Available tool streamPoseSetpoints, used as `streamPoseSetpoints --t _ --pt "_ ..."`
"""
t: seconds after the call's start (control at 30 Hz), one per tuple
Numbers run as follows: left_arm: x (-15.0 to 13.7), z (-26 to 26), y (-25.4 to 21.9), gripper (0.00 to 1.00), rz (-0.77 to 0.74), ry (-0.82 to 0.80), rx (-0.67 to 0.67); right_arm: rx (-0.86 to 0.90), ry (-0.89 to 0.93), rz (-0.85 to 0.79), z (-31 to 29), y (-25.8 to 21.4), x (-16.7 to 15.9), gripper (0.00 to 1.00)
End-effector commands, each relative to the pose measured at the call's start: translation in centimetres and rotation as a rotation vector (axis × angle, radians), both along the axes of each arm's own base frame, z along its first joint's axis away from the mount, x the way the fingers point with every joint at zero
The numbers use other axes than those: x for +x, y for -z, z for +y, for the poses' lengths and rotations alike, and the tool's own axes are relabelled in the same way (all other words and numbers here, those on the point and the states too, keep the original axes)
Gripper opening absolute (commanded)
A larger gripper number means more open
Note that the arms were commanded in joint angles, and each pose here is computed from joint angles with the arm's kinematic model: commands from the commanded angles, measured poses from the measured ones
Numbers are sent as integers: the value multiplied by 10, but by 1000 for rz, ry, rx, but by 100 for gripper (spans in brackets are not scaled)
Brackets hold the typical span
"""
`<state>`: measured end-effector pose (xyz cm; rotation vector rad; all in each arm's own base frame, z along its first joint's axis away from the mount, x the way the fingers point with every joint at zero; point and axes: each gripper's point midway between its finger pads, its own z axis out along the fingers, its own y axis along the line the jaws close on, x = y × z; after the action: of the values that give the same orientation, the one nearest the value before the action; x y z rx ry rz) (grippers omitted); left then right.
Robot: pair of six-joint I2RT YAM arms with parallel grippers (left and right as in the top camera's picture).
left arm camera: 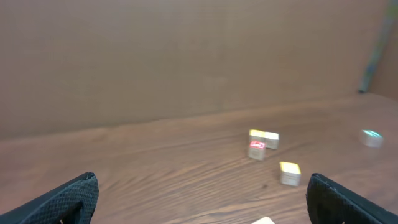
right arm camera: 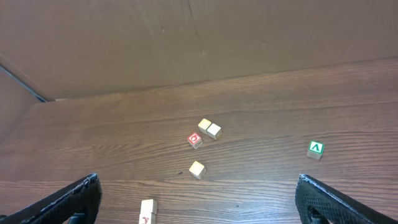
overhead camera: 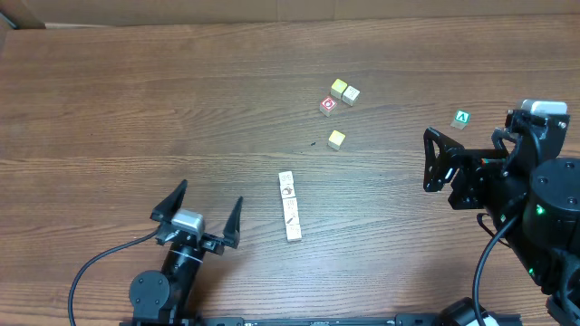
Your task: Flip 5 blocks
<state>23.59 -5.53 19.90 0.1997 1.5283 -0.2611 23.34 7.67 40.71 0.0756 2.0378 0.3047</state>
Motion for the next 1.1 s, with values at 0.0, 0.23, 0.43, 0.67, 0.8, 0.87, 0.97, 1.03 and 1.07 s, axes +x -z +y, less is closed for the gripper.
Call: streamPoseSetpoints --t 0.0,0.23,0.43,0.67,0.8,0.87,0.97,1.03,1.07 --pt "6 24 8 99 22 -136 -80 4 8 -20 -3 -6 -1 100" --pt "10 38 42 100 119 -221 -57 4 8 -20 -3 -6 -1 100" --pt "10 39 44 100 107 -225 48 4 8 -20 -3 -6 -1 100" --pt "10 39 43 100 105 -225 47 4 8 -20 -3 -6 -1 100" --pt "10 39 43 100 106 -225 47 4 8 -20 -3 -6 -1 100" --pt "10 39 43 100 106 -225 47 4 8 -20 -3 -6 -1 100" --pt "10 39 43 100 105 -225 47 4 8 -20 -3 -6 -1 100" --pt "10 39 43 100 105 -225 47 4 8 -20 -3 -6 -1 100" --pt "10 39 43 100 105 -225 47 4 8 -20 -3 -6 -1 100"
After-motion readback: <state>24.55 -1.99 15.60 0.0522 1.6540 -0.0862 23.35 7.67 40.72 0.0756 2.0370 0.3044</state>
